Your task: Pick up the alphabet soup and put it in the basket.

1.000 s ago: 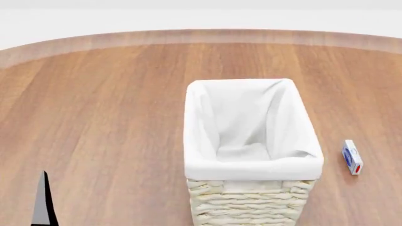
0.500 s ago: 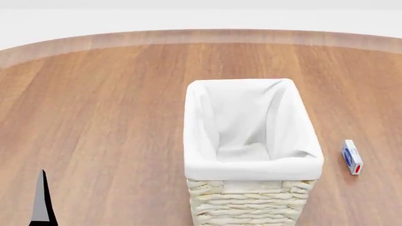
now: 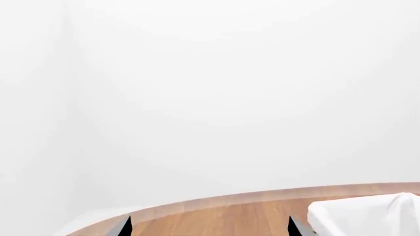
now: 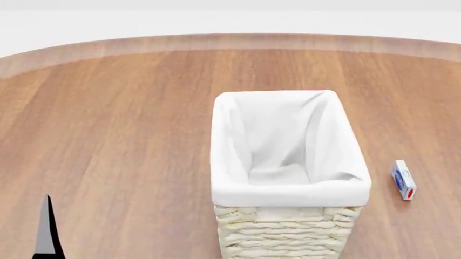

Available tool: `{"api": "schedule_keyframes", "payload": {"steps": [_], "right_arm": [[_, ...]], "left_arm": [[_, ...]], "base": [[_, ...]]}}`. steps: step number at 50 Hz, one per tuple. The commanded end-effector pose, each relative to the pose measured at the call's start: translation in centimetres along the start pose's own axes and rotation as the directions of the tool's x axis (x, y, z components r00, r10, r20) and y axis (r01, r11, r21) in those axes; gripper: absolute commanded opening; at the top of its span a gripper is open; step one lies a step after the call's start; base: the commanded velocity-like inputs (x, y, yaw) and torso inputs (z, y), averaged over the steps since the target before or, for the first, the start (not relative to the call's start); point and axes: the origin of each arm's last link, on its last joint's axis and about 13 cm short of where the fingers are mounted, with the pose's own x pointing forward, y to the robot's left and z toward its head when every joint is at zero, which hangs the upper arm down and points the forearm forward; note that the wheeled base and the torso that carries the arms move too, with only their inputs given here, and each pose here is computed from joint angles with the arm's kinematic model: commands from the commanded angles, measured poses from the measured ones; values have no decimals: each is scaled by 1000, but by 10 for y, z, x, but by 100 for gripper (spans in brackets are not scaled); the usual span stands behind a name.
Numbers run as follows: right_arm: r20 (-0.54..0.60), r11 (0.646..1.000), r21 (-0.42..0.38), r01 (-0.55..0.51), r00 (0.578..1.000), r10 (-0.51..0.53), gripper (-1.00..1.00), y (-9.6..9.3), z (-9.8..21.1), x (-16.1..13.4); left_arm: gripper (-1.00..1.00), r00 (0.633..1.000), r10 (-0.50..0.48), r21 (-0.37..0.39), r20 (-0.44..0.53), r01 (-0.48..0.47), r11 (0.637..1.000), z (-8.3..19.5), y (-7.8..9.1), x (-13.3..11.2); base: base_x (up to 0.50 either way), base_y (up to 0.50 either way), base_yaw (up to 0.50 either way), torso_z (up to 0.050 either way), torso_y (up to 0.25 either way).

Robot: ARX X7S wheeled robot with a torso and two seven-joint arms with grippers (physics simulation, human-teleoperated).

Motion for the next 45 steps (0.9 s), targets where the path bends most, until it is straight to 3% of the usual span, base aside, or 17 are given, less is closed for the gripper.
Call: {"api": "schedule_keyframes", "payload": {"steps": [1, 45], "right_arm": [[-34, 1000, 13, 19, 999, -19, 100, 2, -15, -1], [-89, 998, 23, 54, 995, -52, 100, 4, -37, 4]], "left_arm": [[100, 1000, 2, 1, 0, -2, 1000, 0, 0, 0], [100, 1000, 2, 0, -2, -2, 1000, -1, 0, 1]], "base": [[0, 0, 0, 0, 0], [0, 0, 0, 0, 0]]}}
